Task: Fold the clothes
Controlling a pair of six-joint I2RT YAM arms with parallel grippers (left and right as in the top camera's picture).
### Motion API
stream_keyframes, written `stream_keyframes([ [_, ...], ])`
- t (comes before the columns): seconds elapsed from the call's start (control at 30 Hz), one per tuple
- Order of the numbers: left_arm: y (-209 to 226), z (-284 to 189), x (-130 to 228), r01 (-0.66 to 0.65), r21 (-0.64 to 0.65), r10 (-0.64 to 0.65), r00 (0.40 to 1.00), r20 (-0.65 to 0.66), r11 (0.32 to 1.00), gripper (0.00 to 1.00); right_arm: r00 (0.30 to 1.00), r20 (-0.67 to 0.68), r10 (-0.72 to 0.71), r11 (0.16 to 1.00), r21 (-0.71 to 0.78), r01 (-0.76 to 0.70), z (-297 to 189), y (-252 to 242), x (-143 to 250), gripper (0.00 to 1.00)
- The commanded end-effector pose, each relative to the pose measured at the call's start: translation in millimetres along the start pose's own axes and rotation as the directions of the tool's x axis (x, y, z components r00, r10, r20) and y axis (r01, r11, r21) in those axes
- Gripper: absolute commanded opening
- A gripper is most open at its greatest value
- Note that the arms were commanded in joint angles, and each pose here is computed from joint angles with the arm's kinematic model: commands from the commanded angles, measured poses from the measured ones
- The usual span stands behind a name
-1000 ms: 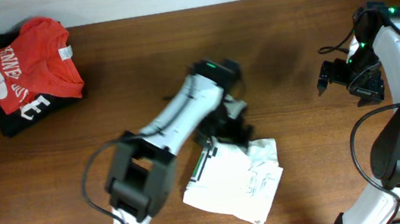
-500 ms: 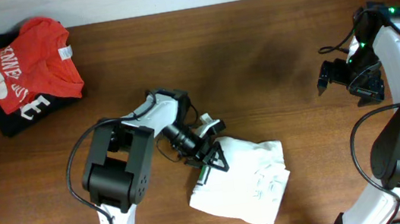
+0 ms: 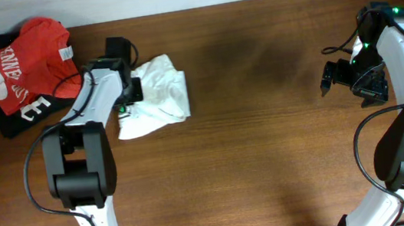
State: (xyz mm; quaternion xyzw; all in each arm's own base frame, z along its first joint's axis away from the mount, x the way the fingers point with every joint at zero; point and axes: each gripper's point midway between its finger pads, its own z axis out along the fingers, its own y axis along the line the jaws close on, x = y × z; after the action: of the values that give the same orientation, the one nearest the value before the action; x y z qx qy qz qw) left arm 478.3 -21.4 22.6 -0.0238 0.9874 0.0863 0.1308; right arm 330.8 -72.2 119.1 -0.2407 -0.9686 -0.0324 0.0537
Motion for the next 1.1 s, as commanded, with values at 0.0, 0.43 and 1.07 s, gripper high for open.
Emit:
stream_keyframes([
  [0.0,48.7,-20.2,-42.7,0.008,-0.129,0.005,0.995,0.101,0.992,0.01,1.0,0.022,0.005,1.0,0.007,-0.005,-6.3,-2.0,-2.1,0.99],
  [0.43,220.3,-111.8,-124.8,0.544,-0.022,-0.485,0.765,0.423,0.839,0.01,1.0,0.022,0.005,1.0,0.007,-0.005,-6.3,-2.0,-2.1,0.99],
  [1.07,295.6,-117.3,-129.5,0.627,0.174,-0.626,0.63,0.459,0.759,0.9,1.0,0.022,0.004,1.0,0.007,-0.004,-6.3,-2.0,-2.1,0.99],
])
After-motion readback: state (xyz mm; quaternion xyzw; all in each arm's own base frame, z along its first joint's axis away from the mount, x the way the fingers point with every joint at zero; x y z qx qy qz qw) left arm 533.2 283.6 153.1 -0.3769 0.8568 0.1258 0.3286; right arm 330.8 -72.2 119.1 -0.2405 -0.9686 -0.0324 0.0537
